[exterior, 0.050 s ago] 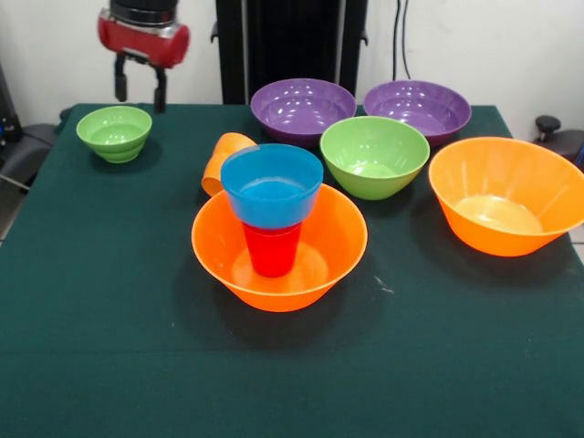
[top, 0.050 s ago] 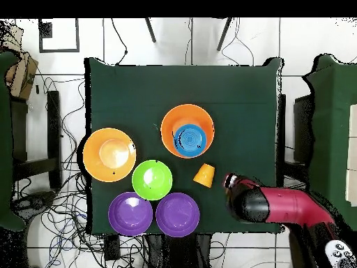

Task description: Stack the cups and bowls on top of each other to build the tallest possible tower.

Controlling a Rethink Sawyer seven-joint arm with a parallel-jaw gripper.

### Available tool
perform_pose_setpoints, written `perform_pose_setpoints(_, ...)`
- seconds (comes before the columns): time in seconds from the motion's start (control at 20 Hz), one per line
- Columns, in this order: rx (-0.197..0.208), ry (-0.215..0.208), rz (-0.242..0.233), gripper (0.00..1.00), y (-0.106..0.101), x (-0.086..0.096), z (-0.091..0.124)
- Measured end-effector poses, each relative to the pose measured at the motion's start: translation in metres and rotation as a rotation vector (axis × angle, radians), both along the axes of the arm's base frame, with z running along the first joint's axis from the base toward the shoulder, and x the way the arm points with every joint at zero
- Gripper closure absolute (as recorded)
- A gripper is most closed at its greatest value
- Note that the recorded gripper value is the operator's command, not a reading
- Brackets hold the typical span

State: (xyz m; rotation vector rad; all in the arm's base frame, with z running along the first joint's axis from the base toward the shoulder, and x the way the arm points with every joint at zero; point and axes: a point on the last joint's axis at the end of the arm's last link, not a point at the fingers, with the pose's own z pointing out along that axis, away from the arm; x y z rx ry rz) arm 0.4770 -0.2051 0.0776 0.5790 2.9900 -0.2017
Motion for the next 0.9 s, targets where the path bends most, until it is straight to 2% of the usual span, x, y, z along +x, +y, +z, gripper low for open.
perform_pose_setpoints(0.15,0.005,-0.018,-0.05,0.0,-0.027,-0.006,0.004)
perform_pose_setpoints(0.45,-0.001,-0.053,-0.101,0.0,-0.059,-0.013,0.018)
perform_pose_setpoints(0.65,-0.001,-0.057,-0.092,0.0,-0.062,-0.016,0.018)
perform_pose_setpoints(0.9,0.005,-0.045,-0.04,0.0,-0.049,-0.023,0.015)
